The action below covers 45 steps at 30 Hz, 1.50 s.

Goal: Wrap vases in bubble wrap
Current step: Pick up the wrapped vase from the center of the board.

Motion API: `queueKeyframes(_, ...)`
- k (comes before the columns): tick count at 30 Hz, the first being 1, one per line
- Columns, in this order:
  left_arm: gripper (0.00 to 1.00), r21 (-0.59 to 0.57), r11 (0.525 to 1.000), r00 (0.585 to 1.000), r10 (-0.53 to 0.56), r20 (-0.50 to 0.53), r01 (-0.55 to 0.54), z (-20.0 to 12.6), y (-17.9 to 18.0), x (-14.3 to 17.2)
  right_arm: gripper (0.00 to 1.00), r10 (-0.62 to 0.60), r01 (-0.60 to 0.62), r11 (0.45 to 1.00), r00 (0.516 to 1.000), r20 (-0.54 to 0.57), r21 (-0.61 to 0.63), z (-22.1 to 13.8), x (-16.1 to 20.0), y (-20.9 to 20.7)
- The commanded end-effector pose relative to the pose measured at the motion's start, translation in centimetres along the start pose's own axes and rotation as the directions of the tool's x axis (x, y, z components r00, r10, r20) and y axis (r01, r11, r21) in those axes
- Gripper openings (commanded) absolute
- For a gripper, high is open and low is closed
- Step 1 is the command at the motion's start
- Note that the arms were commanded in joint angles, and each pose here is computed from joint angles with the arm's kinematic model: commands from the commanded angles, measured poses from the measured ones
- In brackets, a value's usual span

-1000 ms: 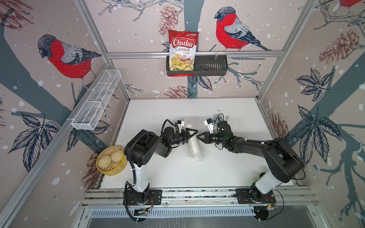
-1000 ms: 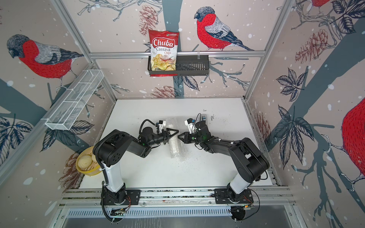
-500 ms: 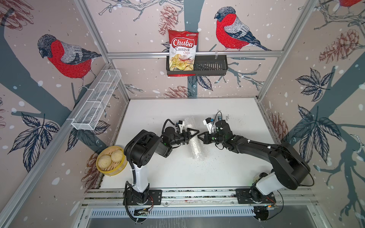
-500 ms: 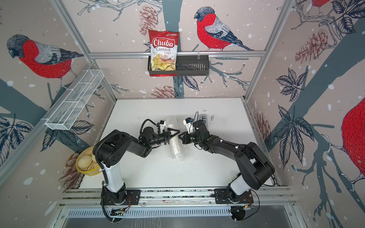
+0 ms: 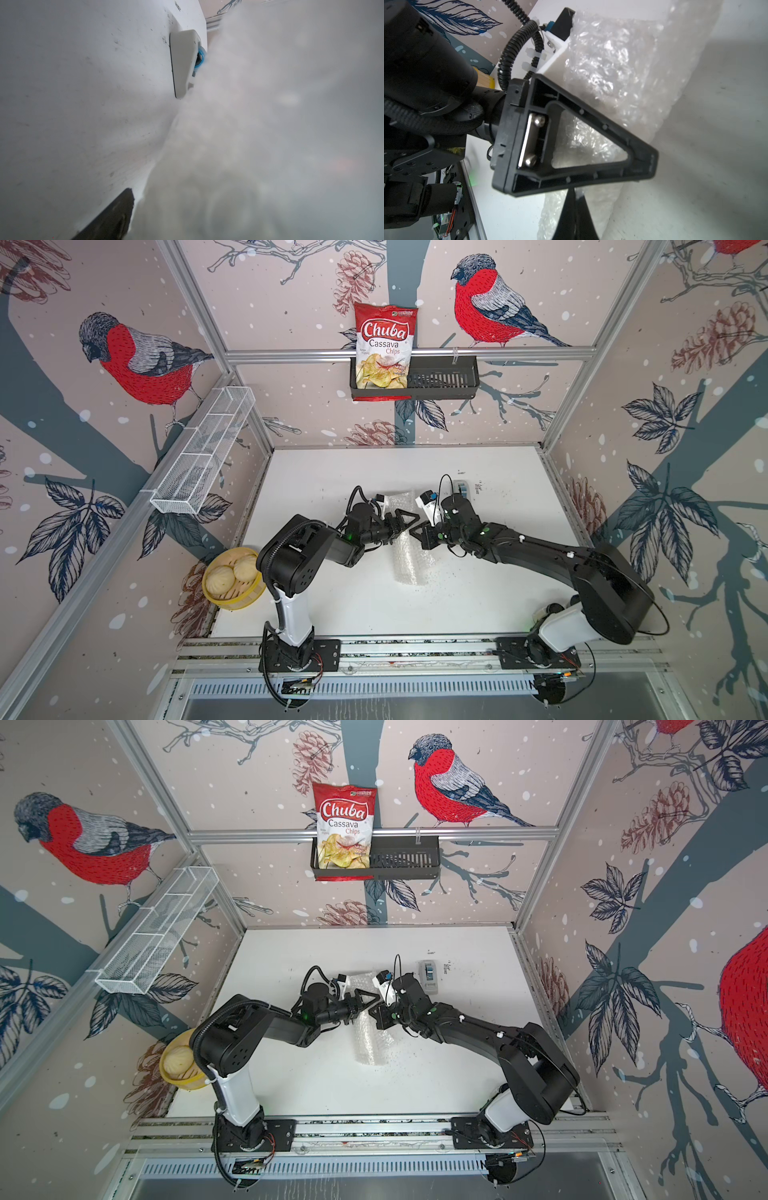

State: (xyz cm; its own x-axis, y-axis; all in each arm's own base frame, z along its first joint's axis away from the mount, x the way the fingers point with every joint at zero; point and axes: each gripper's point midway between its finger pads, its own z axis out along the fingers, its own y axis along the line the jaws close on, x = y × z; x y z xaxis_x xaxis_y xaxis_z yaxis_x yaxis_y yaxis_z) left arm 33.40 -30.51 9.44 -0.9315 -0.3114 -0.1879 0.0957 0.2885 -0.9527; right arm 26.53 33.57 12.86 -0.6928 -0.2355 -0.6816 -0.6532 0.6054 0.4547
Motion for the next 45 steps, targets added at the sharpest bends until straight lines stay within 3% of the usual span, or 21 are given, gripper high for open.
queueKeyframes(1, 0.79, 0.016, 1.0, 1.0, 0.013, 0.007, -0.013, 0.2, -0.3, -0.3, 0.04, -0.025, 0.025, 1.0, 1.0, -0.017, -0.001, 0.7, 0.3, -0.1)
queueKeyframes(6, 0.73, 0.027, 1.0, 1.0, -0.009, 0.006, 0.009, 0.2, 0.1, 0.0, 0.05, -0.009, 0.008, 1.0, 0.999, -0.054, -0.009, 2.1, 1.6, -0.6)
queueKeyframes(10, 0.85, 0.031, 0.999, 1.0, -0.016, 0.008, 0.016, 0.0, 0.2, 0.2, 0.08, -0.001, 0.0, 1.0, 0.998, -0.07, -0.022, 2.7, 2.6, -0.8)
queueKeyframes(13, 0.87, 0.04, 0.999, 1.0, -0.014, 0.014, 0.014, -0.1, 0.0, 0.1, 0.1, 0.004, -0.007, 0.999, 0.997, -0.078, -0.032, 3.0, 3.0, -0.8)
queueKeyframes(20, 0.66, 0.023, 1.0, 1.0, -0.011, 0.011, 0.011, -0.1, 0.4, 0.2, 0.19, -0.004, 0.002, 0.999, 0.998, -0.057, -0.043, 2.7, 2.2, -0.3)
queueKeyframes(27, 0.53, 0.015, 1.0, 1.0, -0.011, 0.015, 0.011, -0.2, 0.7, 0.1, 0.35, -0.006, 0.003, 0.999, 0.999, -0.054, -0.055, 2.1, 2.0, 0.3)
queueKeyframes(32, 0.48, 0.014, 1.0, 1.0, -0.007, 0.006, 0.007, -0.1, 1.2, 0.1, 0.64, 0.026, -0.026, 0.999, 1.0, -0.014, -0.02, -0.1, 1.6, -0.9)
queueKeyframes(35, 0.46, 0.033, 0.999, 1.0, 0.011, -0.025, -0.011, 0.3, 1.0, 0.3, 0.73, 0.095, -0.098, 0.994, 0.994, 0.059, 0.045, -2.7, 0.2, -3.7)
queueKeyframes(41, 0.41, 0.042, 0.995, 0.979, 0.097, -0.18, -0.091, 2.3, 1.3, 0.4, 0.66, 0.324, -0.381, 0.911, 0.898, 0.298, 0.159, -8.6, -3.8, -13.7)
queueKeyframes(45, 0.41, -0.072, 0.979, 0.959, 0.17, -0.227, -0.191, 3.1, 3.3, -0.1, 0.65, 0.391, -0.458, 0.874, 0.862, 0.322, 0.164, -9.1, -5.4, -19.0)
